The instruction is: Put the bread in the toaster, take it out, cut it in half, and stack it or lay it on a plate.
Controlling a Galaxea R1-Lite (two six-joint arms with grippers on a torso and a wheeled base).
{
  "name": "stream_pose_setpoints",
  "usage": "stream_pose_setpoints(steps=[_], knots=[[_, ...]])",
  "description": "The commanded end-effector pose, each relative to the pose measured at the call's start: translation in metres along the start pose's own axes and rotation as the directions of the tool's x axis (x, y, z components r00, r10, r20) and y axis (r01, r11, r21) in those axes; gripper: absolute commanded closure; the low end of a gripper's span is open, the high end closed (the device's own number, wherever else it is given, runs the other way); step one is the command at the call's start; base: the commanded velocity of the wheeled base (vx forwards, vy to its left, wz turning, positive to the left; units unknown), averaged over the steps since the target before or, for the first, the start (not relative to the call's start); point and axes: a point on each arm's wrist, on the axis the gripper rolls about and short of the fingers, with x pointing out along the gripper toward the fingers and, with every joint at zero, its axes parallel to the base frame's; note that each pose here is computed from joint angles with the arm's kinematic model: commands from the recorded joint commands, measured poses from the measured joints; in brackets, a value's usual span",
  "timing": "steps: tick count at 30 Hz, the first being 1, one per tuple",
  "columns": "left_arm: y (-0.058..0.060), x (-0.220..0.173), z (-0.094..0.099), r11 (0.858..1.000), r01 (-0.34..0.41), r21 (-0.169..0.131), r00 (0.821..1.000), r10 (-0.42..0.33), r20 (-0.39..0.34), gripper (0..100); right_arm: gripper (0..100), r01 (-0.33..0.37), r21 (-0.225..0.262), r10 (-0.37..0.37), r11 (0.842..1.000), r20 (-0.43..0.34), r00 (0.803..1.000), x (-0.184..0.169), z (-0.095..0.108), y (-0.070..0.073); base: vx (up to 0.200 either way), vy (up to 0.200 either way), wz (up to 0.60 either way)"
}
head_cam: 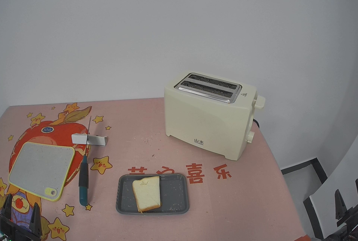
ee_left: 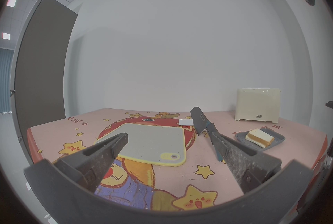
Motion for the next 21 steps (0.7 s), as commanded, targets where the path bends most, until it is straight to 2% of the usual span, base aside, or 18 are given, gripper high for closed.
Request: stream_pose_setpoints(steps=[1,21], knots=[[0.0000,0.0007,-0.0051,1.000,-0.001,0.000,1.000,0.001,-0.011,0,0,0.001,-0.001,-0.001,1.000,-0.018,1.000,0.0013,-0.0049,-0.0001,0.000,0.000,0.00],[0.0000,0.0007,-0.0050,1.000,0.001,0.000,1.000,-0.001,-0.010,0,0,0.001,0.002,-0.001,1.000,-0.018,1.000,0.0013,-0.0049,-0.0001,0.000,0.000,0.00]])
